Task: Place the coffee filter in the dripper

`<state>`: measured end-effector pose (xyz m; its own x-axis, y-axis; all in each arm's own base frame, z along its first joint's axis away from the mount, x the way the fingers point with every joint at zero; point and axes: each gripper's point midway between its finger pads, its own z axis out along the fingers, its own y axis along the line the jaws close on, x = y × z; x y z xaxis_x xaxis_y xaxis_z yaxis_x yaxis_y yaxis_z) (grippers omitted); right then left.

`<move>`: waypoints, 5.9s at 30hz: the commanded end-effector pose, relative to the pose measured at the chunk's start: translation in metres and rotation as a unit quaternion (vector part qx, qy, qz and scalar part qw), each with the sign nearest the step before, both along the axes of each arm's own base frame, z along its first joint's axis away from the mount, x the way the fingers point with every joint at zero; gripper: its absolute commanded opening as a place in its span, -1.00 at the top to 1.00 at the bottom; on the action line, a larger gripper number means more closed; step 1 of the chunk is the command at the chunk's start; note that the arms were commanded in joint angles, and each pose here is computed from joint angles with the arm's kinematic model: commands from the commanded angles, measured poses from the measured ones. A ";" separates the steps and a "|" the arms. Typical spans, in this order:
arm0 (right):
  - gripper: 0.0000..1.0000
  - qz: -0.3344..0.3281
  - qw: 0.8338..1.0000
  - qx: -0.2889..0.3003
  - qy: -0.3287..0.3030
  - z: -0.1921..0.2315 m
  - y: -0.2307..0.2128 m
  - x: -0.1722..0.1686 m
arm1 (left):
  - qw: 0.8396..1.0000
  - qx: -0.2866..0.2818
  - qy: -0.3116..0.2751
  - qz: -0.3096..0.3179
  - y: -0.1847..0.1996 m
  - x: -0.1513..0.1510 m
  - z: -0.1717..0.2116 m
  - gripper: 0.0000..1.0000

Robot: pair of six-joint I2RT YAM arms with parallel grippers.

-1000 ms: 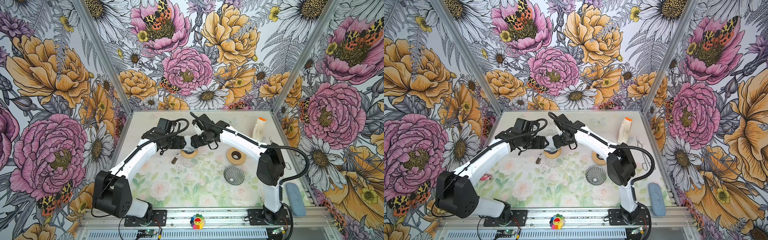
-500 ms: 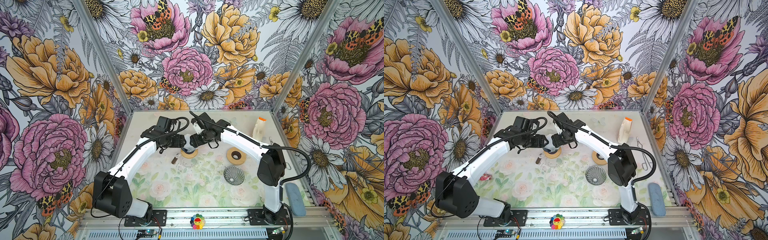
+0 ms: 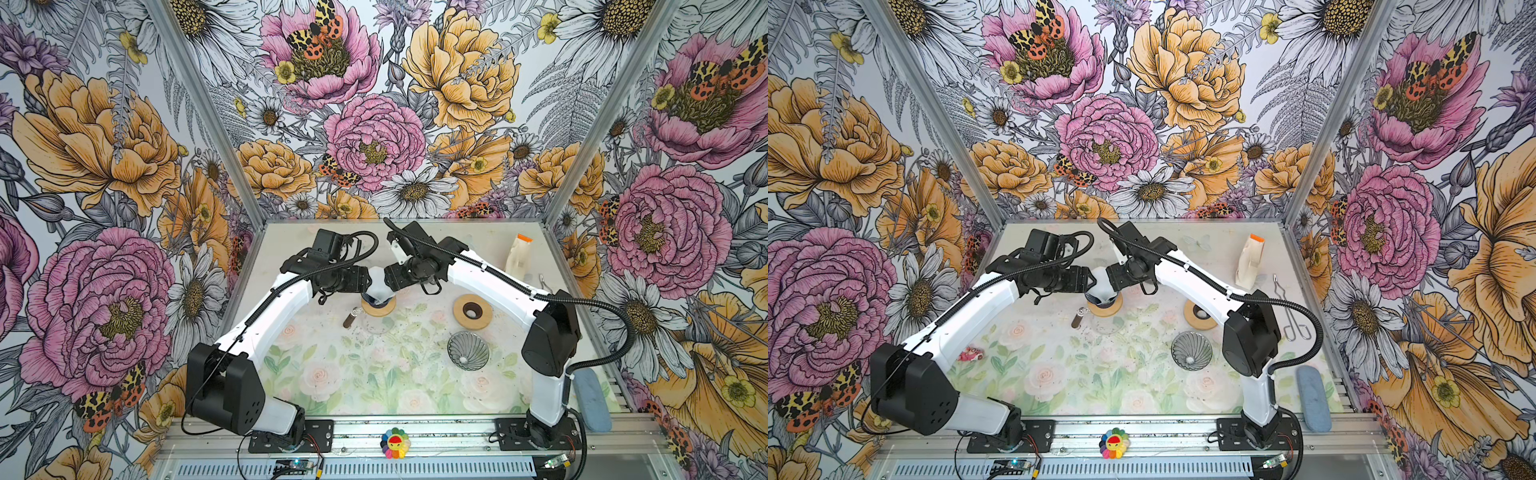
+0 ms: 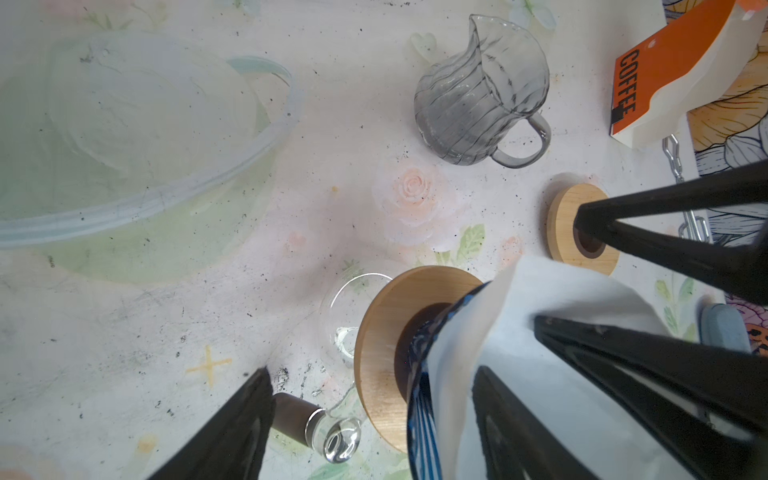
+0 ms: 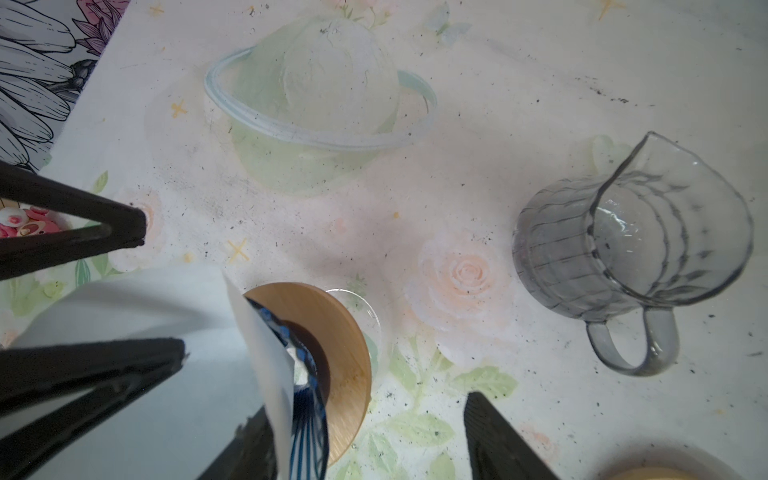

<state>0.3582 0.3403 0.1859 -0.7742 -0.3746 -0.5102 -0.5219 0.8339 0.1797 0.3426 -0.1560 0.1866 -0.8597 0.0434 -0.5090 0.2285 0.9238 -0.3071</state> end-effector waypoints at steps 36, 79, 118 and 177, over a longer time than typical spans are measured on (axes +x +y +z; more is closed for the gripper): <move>-0.38 0.018 1.000 0.014 -0.010 0.016 0.011 -0.006 | 0.999 -0.044 0.014 -0.002 -0.018 -0.006 0.017 -0.55; -0.38 -0.006 1.000 -0.010 -0.018 0.005 -0.004 -0.006 | 0.997 -0.063 0.039 0.038 -0.013 -0.017 -0.007 -0.42; -0.38 0.023 0.999 0.016 -0.017 0.024 0.014 -0.006 | 0.999 -0.031 0.019 0.038 -0.008 0.000 0.005 -0.39; -0.39 -0.290 0.921 0.260 -0.009 0.027 -0.241 -0.031 | 0.949 -0.119 -0.278 -0.088 -0.063 -0.071 0.127 -0.98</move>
<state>0.3346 0.1004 0.2146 -0.7460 0.3464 -0.5688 -0.0316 0.8347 0.5499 0.2688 -0.2204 0.2960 -0.5101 0.0410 -0.8592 0.5636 0.7705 -0.2979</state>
